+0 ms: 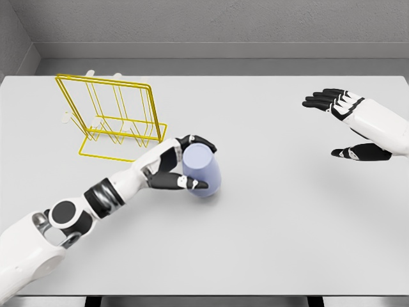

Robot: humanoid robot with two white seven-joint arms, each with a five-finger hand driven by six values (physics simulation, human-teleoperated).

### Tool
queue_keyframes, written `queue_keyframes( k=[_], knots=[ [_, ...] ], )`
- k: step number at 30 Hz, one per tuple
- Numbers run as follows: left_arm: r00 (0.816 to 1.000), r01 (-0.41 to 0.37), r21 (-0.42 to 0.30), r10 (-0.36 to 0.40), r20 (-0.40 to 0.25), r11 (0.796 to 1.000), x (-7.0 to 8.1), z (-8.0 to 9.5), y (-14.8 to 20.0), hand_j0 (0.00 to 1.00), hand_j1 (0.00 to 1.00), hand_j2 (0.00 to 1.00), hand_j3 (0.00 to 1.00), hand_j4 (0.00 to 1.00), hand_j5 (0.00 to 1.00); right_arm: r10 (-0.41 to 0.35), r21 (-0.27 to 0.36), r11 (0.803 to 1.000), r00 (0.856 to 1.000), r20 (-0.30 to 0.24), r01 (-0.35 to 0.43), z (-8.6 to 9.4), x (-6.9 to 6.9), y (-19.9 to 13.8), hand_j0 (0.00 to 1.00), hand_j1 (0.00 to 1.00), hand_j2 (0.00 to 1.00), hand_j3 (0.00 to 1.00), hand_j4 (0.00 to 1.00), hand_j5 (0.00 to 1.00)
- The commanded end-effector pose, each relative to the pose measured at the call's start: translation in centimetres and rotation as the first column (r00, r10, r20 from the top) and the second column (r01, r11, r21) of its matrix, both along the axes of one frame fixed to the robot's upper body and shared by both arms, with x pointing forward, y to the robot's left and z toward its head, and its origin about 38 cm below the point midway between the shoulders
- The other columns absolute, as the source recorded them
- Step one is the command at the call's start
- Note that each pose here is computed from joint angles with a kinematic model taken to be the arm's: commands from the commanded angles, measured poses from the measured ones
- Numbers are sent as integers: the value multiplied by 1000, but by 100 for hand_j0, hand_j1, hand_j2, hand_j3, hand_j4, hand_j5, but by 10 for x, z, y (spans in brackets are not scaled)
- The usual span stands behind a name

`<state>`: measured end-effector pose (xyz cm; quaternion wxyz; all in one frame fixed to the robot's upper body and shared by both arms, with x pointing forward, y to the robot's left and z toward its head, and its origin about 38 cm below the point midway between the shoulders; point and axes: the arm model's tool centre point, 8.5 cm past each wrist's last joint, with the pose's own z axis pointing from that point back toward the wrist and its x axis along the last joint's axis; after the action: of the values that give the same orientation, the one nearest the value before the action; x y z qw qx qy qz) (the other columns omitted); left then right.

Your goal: Place the cup on the cup holder with both arms

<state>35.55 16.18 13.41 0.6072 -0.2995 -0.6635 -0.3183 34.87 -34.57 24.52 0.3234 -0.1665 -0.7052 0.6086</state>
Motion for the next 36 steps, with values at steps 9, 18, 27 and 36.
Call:
queue_keyframes(
  k=[9, 18, 27, 36],
  knots=[
    [997, -14, 6, 14, 70, 1000, 0, 30, 28, 56, 56, 56, 56, 56, 56, 0, 7, 1000, 1000, -1, 0, 1, 0, 0, 100, 100, 100, 100, 100, 100],
    [989, -48, 1, 47, 143, 999, 10, 52, 51, 56, 56, 56, 56, 56, 56, 0, 7, 1000, 1000, -1, 0, 1, 0, 0, 100, 100, 100, 100, 100, 100],
    [977, -57, -18, 60, 204, 998, 13, 67, 61, 56, 56, 56, 56, 56, 56, 0, 7, 1000, 1000, -1, 0, 1, 0, 0, 100, 100, 100, 100, 100, 100],
    [969, -81, -5, 80, 234, 997, 15, 75, 76, 57, 57, 57, 57, 57, 57, 0, 7, 1000, 1000, -1, 0, 1, 0, 0, 100, 100, 100, 100, 100, 100]
  ],
)
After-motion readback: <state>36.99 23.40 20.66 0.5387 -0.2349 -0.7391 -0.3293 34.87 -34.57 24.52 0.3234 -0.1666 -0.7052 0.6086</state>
